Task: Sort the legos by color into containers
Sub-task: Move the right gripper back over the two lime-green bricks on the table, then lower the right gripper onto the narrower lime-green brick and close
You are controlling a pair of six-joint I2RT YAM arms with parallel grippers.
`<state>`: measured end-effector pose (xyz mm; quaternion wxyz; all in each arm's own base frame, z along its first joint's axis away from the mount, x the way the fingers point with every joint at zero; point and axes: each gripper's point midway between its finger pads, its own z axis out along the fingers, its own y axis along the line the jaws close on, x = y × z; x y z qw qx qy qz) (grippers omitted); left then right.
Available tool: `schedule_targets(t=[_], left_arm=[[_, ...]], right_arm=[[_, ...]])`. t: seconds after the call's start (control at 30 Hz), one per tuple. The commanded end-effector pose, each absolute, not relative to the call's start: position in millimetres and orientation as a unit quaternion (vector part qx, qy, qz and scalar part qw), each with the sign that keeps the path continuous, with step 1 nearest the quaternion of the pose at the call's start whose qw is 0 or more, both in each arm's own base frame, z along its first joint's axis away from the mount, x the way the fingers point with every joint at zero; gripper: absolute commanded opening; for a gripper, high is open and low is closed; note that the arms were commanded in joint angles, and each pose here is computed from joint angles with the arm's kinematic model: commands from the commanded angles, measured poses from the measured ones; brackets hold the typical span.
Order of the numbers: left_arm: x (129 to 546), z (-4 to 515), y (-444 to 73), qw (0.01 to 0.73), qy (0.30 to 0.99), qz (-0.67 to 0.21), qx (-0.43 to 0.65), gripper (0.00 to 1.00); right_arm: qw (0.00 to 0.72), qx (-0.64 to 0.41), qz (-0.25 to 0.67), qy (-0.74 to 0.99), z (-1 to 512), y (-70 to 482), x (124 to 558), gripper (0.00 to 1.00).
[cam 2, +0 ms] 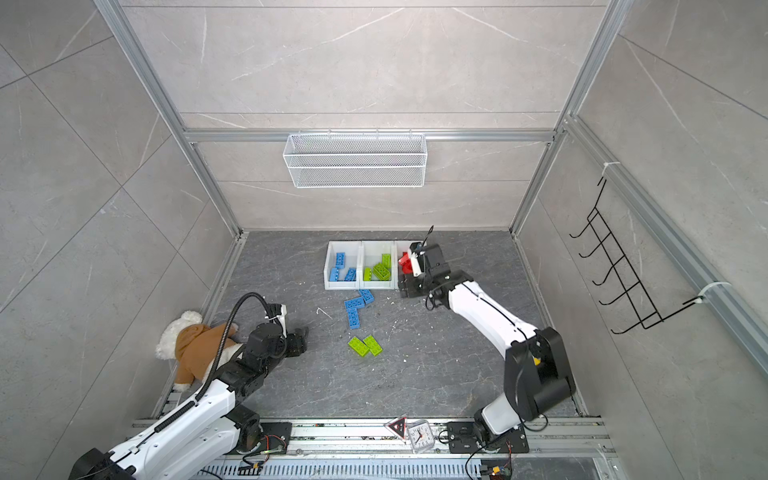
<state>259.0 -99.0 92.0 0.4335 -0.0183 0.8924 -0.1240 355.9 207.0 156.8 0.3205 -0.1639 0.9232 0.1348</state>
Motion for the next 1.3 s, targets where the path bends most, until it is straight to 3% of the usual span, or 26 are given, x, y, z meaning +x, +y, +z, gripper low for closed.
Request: schedule_targets(t=[0.0,0.17,0.37,1.27], left_arm=[[263.7,106.7,-110.5,0.453,0.879,-0.148,0.01,0.71],[266.4,116.0,-111.5,0.47,0.87,-0.146,0.023,0.72],[274.2,126.3,-95.1,0.507,0.856,-0.099,0.017,0.73],[266.9,127.2,-87.5,0.526,0.844,-0.104,0.001,0.73]], right_arm=[[0.264,-0.228,0.127,0.929,127.6,228.1,300.6,0.76],[0.215,-0.288,0.113,0.926,94.6,252.9,244.5,0.72],[0.191,-0.334,0.093,0.919,70.2,272.3,219.0,0.69],[0.165,-0.338,0.058,0.925,14.6,300.2,238.6,0.57]])
